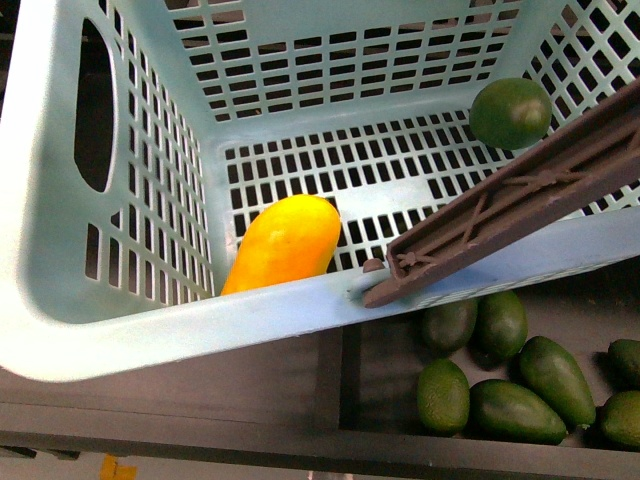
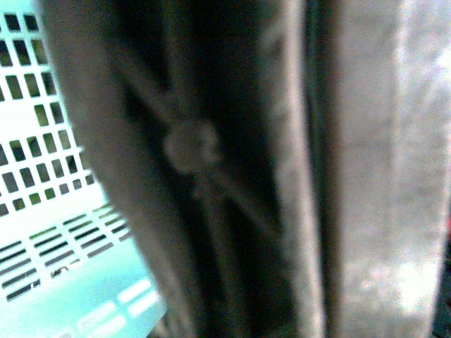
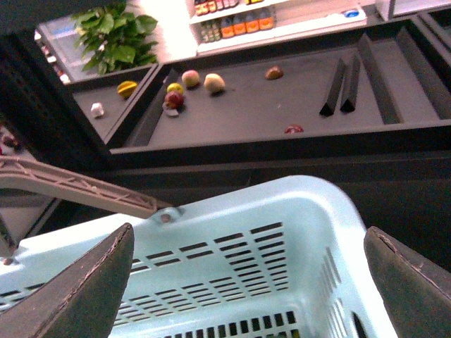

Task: Pick mango and avocado into basket

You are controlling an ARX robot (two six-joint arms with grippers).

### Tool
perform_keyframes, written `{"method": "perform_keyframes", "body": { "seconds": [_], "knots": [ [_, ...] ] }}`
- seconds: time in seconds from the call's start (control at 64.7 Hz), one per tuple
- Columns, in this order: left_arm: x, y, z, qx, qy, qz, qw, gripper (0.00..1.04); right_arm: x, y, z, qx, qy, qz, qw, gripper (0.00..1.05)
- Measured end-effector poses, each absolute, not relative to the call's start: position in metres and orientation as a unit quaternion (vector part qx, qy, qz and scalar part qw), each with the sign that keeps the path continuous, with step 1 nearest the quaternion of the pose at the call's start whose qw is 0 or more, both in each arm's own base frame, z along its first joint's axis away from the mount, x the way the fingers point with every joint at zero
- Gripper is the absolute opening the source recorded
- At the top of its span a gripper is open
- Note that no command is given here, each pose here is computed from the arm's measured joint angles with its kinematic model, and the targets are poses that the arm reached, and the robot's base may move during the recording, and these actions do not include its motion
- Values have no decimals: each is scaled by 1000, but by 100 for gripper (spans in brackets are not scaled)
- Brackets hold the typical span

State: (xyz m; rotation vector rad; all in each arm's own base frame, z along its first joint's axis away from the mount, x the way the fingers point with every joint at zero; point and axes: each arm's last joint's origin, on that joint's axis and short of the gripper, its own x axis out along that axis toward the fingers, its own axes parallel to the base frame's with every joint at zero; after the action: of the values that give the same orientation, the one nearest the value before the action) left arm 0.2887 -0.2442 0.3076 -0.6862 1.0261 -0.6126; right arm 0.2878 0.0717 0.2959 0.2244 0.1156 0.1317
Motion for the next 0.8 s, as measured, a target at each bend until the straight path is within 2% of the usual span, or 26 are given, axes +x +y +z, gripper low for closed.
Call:
{"method": "perform_keyframes", "body": {
  "seconds": [0.046, 0.155, 0.232, 0.294, 0.325, 0.371, 0.402, 0.557, 0.804],
  "knots": [
    [289, -244, 308, -315, 472, -281, 774, 14, 281, 67, 300, 113, 52, 49, 991, 96],
    [289, -244, 308, -313, 470, -282, 776, 14, 262, 53, 299, 66, -7, 8, 998, 80],
    [289, -244, 308, -313, 471, -282, 775, 14, 250, 45, 288, 43, -17, 4, 999, 70],
    [289, -244, 308, -313, 472, -285, 773, 14, 236, 38, 267, 22, -7, 3, 1000, 56],
    [289, -244, 308, -314, 472, -285, 773, 14, 233, 36, 262, 18, -4, 3, 1000, 53],
    [288, -245, 308, -313, 472, -285, 773, 14, 223, 31, 246, 11, 5, 3, 1000, 40],
    [288, -245, 308, -313, 472, -285, 773, 14, 220, 29, 243, 11, 6, 3, 1000, 37],
    [288, -245, 308, -313, 472, -285, 773, 14, 192, 18, 218, 1, 3, 2, 1000, 2],
    [288, -245, 308, -313, 472, -285, 774, 14, 166, 4, 197, 2, 4, 8, 1000, 2]
  ]
}}
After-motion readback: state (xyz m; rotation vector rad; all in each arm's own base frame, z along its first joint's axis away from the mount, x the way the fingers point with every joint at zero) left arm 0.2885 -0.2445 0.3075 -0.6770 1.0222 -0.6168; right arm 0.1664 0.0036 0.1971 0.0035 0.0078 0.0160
